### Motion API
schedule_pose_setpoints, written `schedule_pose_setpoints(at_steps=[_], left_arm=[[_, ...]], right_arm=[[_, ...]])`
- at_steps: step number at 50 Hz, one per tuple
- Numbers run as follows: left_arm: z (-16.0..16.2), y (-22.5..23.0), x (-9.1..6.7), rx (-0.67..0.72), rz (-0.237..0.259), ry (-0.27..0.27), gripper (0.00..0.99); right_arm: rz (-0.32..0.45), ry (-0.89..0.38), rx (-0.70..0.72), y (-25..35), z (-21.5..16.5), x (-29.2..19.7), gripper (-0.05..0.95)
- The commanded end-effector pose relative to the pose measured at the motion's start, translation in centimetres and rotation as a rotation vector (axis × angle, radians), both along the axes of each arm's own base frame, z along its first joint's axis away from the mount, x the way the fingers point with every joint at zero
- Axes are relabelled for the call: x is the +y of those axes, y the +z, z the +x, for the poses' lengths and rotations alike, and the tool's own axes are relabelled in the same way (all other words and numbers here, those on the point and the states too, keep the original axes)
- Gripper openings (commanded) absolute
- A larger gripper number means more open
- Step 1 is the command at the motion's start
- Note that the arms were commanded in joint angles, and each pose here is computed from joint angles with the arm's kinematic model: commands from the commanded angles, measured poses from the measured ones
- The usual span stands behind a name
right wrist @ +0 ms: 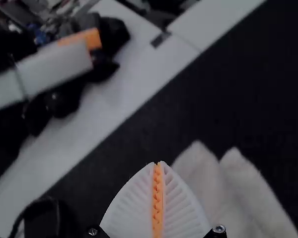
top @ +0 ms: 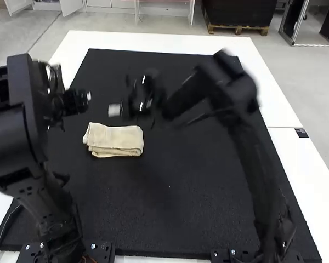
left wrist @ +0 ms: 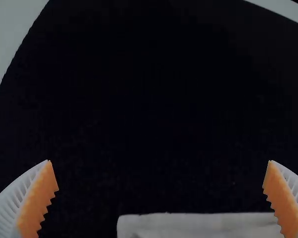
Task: Fold the towel.
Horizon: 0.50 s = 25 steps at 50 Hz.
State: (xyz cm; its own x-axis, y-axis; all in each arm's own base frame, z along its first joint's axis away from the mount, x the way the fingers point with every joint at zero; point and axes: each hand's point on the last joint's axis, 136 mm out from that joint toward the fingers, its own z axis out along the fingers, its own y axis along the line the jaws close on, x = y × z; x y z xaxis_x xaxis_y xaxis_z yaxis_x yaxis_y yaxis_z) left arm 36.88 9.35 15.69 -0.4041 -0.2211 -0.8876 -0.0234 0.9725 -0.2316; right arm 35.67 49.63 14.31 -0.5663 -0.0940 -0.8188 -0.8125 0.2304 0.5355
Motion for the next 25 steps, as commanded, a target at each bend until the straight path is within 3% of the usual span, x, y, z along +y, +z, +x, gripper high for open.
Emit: schedule_pose_setpoints(at_steps=[1,15,25], left_arm=[[1.4,5.8,-1.4,-0.117,-0.009,-0.023,0.97],[1.7,15.3,-7.9,-0.302,-0.051,-0.097,0.967],[0.2,19.6,-8.3,-0.376,-0.036,-0.105,0.954]], right_arm=[[0.137,-0.1,-0.119,11.6,2.9,-4.5,-0.02],[0.253,-0.301,-0.294,24.2,4.3,-15.1,-0.02],[0.354,-0.425,-0.354,30.3,2.2,-23.1,0.0]])
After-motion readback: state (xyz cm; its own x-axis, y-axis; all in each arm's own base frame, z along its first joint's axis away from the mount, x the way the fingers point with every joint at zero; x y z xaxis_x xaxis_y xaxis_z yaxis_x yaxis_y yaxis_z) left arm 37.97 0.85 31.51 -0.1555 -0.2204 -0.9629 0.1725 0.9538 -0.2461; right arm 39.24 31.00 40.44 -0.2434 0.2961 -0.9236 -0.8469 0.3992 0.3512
